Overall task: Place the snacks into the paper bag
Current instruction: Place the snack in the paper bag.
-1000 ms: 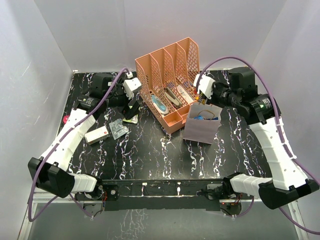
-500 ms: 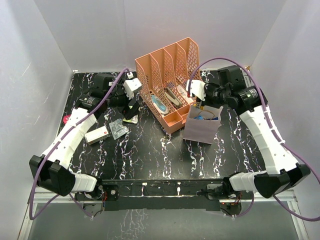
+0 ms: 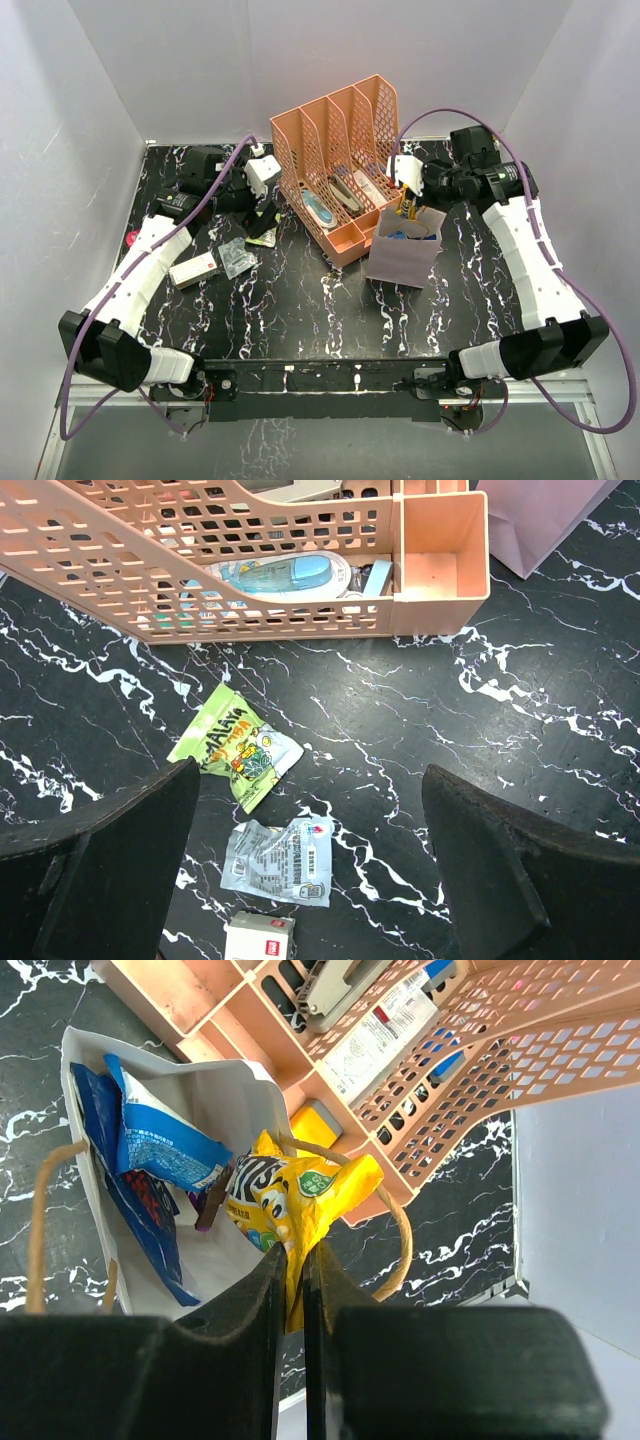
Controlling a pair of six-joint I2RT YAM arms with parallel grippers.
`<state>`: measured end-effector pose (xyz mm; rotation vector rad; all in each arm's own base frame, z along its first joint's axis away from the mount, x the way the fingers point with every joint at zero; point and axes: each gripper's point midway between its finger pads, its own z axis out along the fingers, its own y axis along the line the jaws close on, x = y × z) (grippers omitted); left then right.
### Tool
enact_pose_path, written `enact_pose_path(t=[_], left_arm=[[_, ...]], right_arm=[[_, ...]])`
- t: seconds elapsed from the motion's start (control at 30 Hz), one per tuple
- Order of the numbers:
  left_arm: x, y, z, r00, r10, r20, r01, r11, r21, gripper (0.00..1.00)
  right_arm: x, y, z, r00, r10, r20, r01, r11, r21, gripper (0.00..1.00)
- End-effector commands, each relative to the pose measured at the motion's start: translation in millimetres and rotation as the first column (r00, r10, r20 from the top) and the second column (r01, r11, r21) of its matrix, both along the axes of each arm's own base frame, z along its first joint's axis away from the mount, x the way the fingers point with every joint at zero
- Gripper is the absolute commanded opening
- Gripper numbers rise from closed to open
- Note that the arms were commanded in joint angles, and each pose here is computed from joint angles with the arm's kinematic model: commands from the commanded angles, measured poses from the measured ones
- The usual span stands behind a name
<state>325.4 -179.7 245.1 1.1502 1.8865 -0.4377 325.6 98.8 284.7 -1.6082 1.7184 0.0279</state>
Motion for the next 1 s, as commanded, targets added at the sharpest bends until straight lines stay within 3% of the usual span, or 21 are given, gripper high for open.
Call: enact_pose_path(t=[0.0,0.97], left_arm=[[2,-1,0,1.000,-0.007,-0.002,0.007,1.000,-0.013,0.92],[1,1,-2,1.000,-0.009,-0.017,0.008,1.000,-0.026,0.92]], right_arm=[[8,2,10,0.998,0.047,0.039,-0.048,0.999,0.024,0.08],[-4,2,-62,0.989,0.061,-0.132,-0.056,0.998,0.037,0.09]])
